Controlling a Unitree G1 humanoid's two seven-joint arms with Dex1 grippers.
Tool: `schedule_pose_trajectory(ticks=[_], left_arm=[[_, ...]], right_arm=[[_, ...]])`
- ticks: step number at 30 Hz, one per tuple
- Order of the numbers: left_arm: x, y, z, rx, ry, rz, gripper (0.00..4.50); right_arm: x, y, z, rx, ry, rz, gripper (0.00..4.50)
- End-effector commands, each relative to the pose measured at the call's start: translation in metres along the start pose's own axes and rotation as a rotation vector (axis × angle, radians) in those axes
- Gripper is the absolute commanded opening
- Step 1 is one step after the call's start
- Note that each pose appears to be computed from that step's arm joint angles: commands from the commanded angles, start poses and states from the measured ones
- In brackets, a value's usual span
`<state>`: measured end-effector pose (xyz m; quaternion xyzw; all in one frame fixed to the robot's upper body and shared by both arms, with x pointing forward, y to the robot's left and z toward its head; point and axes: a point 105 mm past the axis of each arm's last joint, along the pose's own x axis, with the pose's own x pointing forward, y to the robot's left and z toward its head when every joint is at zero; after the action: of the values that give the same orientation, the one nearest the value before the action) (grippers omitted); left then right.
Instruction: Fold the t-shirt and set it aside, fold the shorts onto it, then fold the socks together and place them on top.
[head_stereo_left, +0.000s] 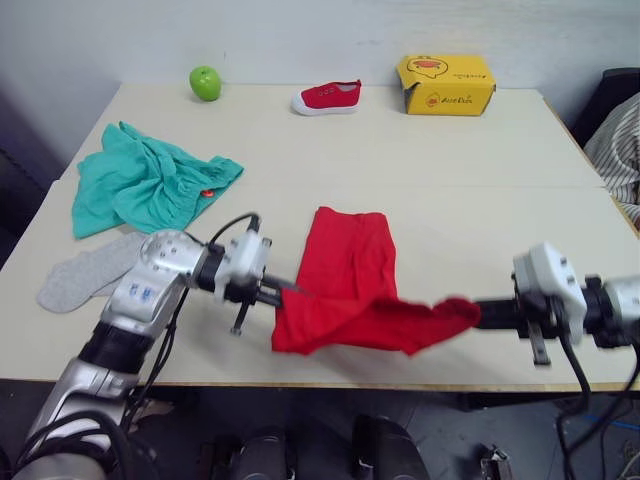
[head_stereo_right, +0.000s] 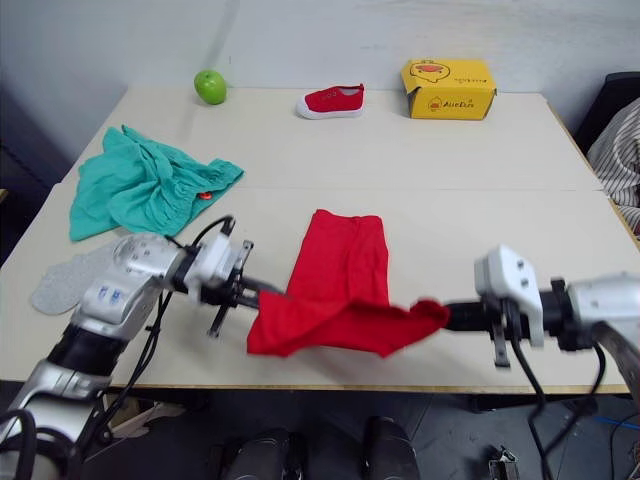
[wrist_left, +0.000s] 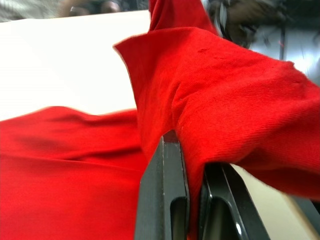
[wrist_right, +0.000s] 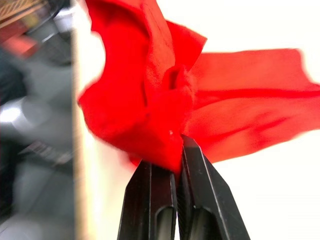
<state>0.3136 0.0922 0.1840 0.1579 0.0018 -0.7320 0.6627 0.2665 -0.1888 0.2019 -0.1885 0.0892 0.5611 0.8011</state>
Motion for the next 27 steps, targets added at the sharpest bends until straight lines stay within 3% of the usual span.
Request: schedule_pose_trajectory(ticks=[1,9,21,26,27], left_arm=[[-0.008,0.030,0.005,-0.074,-0.043,0.096,0.00],[-0.009,0.079,-0.007,-0.210,-0.126,0.304,0.00],[-0.014,0.096,-0.043,-0.304,-0.072,0.512,0.00],[-0.016,0.101,-0.046,-0.332,-0.090,0.575,0.00],[-0.017,0.103,-0.050,-0.364,-0.089,0.607,0.25]], right_arm=[[0.004,-0.031,-0.001,0.009,-0.015,-0.090,0.04],[0.041,-0.093,-0.011,0.007,-0.056,-0.209,0.04],[0.074,-0.120,-0.026,-0.017,-0.040,-0.259,0.04],[0.082,-0.121,-0.029,-0.019,-0.050,-0.271,0.04],[0.083,-0.125,-0.027,0.001,-0.081,-0.303,0.23]])
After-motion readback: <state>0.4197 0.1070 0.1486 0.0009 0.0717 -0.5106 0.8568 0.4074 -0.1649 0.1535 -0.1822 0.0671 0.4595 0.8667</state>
